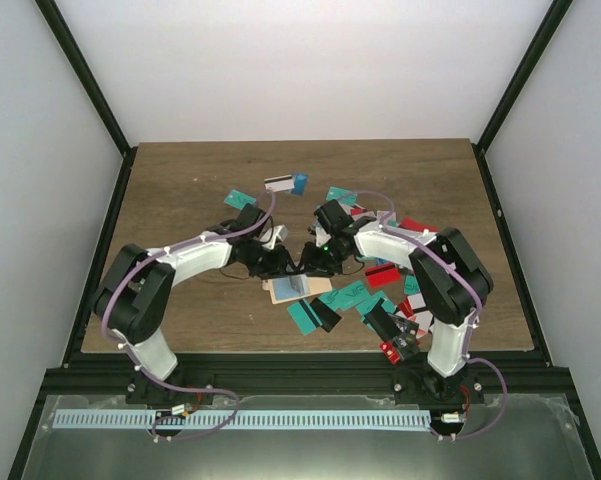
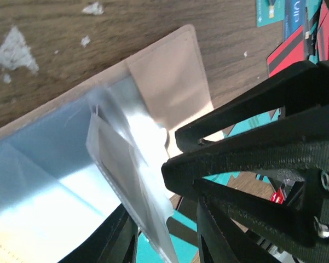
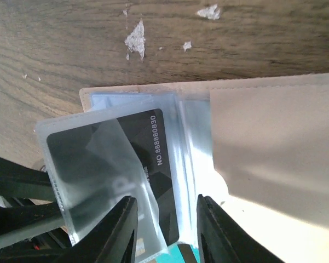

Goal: Put the credit cards into the card holder

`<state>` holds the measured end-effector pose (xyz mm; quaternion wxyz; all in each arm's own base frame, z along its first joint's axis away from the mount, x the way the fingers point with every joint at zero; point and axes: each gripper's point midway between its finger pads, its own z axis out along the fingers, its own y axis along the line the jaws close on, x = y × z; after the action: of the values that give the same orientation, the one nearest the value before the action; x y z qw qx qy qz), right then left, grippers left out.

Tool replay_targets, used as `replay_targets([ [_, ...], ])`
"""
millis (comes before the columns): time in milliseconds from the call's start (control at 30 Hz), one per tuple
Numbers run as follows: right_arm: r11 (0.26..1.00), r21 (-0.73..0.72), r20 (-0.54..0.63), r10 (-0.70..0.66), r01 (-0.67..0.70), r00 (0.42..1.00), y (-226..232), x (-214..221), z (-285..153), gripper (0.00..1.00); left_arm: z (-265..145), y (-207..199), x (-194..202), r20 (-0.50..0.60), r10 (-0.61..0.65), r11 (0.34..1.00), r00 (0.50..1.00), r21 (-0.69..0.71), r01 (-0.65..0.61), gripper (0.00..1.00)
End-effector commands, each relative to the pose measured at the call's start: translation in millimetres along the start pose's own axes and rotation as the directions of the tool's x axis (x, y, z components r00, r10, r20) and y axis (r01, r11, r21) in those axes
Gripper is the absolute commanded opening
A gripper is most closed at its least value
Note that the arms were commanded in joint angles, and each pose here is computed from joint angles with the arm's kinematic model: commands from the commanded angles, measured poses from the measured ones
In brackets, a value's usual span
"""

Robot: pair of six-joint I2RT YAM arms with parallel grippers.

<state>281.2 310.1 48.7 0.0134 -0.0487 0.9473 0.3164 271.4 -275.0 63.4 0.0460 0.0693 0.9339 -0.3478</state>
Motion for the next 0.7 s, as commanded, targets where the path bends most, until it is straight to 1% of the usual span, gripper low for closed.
replay_targets([
  [0,0.998,0.057,0.074,-0.016,0.012,0.997,0,-15,-32,0.34,4,-16,-11,0.005,0.041,0.998,0.999,0.041,-0.041,0.32],
  [267,0.994,0.106,0.174,-0.001,-0.017,0.985,-25,-16,-83,0.42,27,-30,-21,-0.030,0.061,0.997,0.998,0.056,-0.059,0.32],
  [400,0.993,0.116,0.222,-0.009,-0.017,0.975,-33,-6,-108,0.46,47,-53,-25,-0.069,0.099,0.992,0.993,0.088,-0.093,0.34],
  [533,0.993,0.119,0.238,-0.046,0.018,0.970,-33,14,-126,0.54,50,-92,-30,-0.069,0.196,0.976,0.978,0.110,-0.188,0.40],
  [600,0.993,0.118,0.235,-0.047,0.020,0.971,-35,27,-131,0.58,50,-103,-27,-0.071,0.221,0.969,0.973,0.125,-0.211,0.46],
  [667,0.993,0.118,0.230,-0.030,0.003,0.973,-41,41,-133,0.62,48,-106,-24,-0.069,0.230,0.967,0.971,0.126,-0.220,0.49],
])
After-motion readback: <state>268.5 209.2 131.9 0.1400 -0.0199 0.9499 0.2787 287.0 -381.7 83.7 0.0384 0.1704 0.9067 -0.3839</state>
